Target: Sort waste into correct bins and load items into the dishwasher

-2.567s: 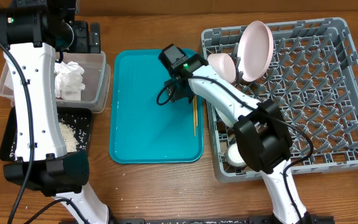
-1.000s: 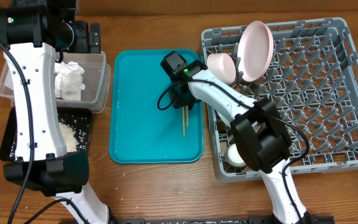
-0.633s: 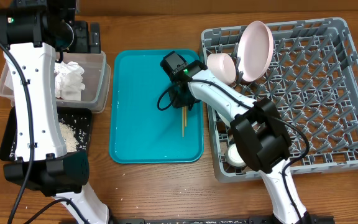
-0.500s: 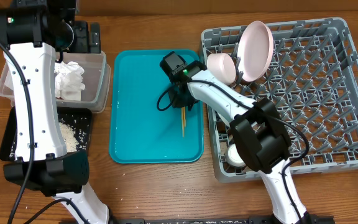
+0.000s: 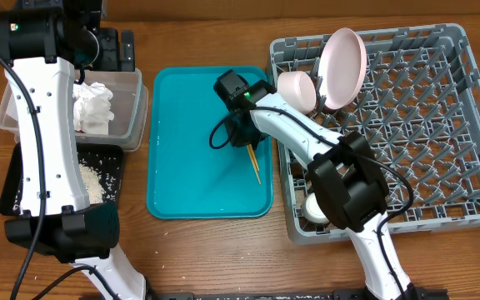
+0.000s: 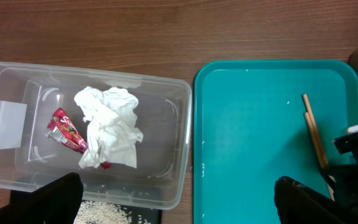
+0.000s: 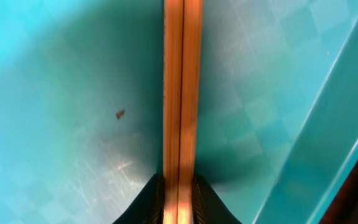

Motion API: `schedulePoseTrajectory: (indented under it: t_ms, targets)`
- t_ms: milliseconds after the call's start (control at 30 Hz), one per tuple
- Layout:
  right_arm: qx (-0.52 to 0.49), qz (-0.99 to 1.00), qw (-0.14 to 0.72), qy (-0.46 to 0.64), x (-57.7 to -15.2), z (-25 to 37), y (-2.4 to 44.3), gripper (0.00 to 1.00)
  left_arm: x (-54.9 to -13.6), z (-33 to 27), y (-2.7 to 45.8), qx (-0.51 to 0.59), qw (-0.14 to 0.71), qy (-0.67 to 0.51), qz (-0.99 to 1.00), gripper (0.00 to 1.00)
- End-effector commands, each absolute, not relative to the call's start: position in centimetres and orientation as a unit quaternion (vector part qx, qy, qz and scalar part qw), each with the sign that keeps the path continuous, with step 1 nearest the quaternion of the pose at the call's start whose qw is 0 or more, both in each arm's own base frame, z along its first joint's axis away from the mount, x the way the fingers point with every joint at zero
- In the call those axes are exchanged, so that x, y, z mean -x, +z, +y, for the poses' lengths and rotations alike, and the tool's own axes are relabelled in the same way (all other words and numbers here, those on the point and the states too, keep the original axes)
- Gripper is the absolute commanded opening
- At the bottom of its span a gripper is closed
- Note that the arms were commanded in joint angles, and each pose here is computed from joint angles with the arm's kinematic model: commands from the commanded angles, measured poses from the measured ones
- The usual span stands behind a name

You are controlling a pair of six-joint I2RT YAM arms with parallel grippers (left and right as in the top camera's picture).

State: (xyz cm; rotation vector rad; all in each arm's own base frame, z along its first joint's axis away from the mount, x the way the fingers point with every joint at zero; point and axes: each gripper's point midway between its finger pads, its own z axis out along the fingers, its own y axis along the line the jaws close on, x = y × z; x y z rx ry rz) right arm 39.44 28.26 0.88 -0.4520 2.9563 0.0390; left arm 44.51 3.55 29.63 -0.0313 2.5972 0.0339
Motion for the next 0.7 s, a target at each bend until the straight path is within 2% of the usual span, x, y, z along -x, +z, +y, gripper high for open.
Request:
schedulePoseTrajectory:
  t_ms: [0, 667]
  targets:
    - [0.158, 0.985, 0.073, 0.011, -39.8, 28.9, 0.8, 0.16, -44.9, 3.4, 29.9, 0.015, 0.274, 0.013, 0.961, 1.0]
    - [0.169, 0.981, 0.09, 0.014, -40.7, 29.4, 8.4, 0.16, -44.9, 3.4, 29.9, 0.015, 0.274, 0.013, 0.961, 1.0]
